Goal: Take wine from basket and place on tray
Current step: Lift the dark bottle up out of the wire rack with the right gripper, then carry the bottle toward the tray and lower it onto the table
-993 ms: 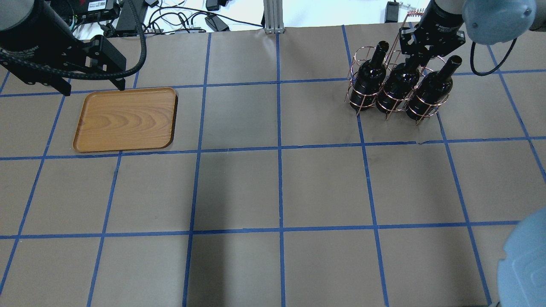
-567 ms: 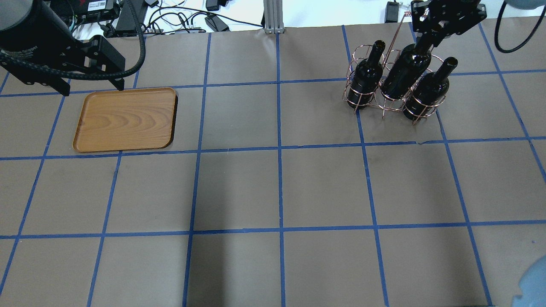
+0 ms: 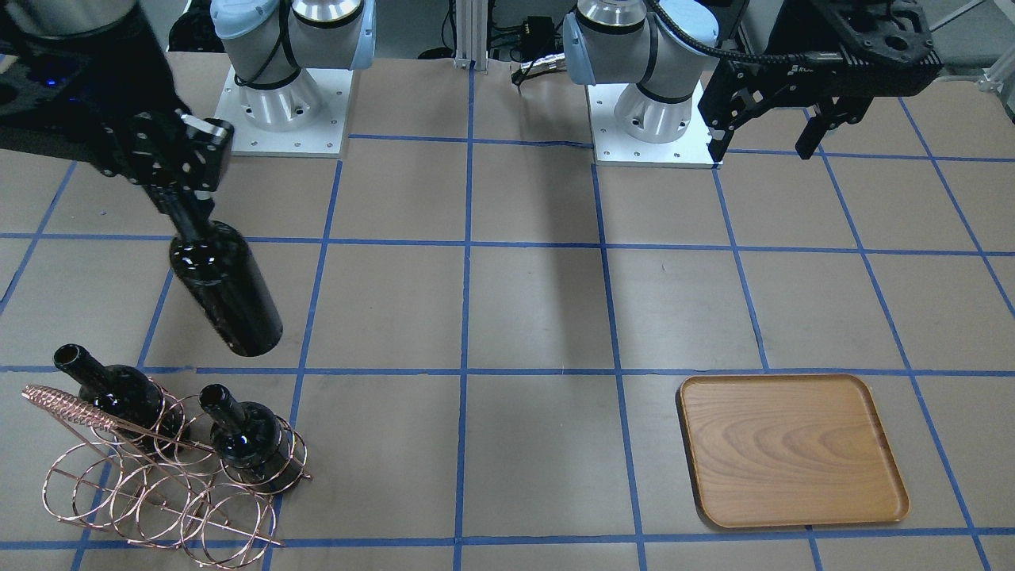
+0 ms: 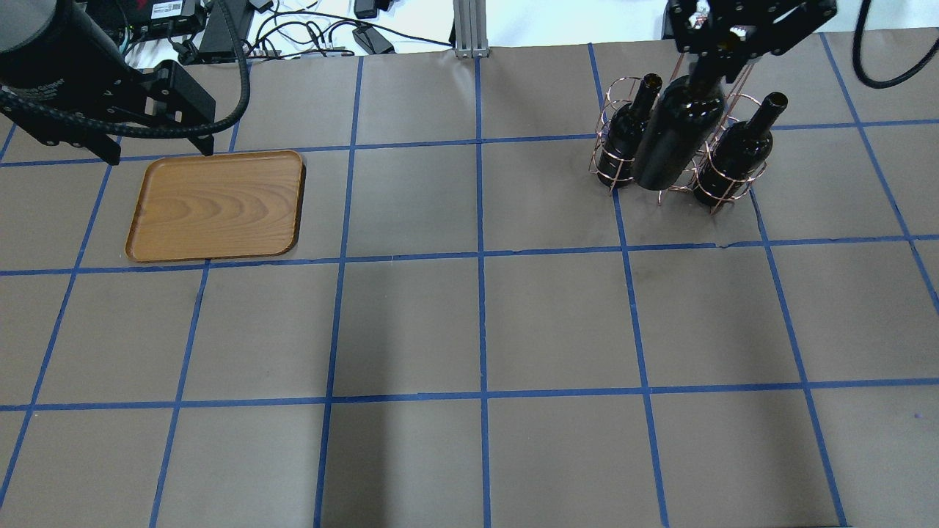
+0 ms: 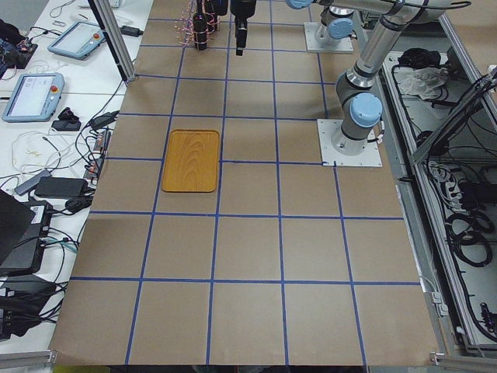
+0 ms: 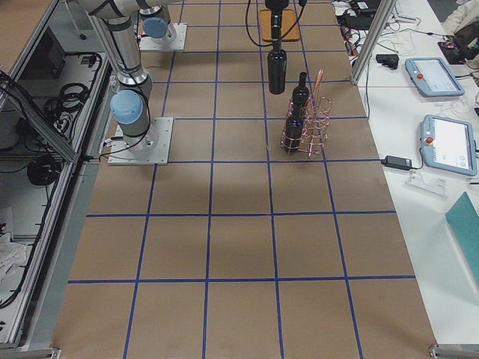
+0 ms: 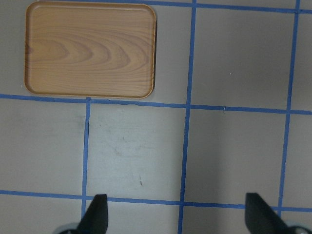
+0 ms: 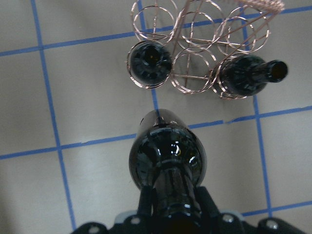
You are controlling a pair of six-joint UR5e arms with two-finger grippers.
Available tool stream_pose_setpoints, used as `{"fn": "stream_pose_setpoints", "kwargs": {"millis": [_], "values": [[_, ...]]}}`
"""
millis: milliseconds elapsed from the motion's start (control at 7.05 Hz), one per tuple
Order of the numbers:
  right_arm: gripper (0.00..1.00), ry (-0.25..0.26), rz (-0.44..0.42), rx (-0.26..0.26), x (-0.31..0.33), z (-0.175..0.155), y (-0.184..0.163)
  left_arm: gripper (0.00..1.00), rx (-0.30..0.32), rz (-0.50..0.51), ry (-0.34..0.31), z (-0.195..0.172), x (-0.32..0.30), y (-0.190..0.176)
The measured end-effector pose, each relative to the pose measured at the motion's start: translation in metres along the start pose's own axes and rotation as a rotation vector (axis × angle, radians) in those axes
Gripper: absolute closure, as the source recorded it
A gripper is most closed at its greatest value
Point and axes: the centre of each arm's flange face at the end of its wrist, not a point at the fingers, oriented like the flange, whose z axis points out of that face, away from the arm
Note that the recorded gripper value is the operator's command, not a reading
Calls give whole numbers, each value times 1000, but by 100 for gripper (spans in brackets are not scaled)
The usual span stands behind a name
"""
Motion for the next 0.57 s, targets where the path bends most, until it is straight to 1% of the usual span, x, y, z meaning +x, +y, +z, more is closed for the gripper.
{"fn": "stream_pose_setpoints", "kwargs": {"millis": [142, 284, 567], "values": [[100, -23, 0, -9, -56, 15, 14, 0, 0, 0, 0, 0, 0, 0], [100, -48, -16, -9, -115, 37, 26, 0, 0, 0, 0, 0, 0, 0], [100, -70, -50, -10, -192, 88, 41, 0, 0, 0, 0, 0, 0, 0]]}}
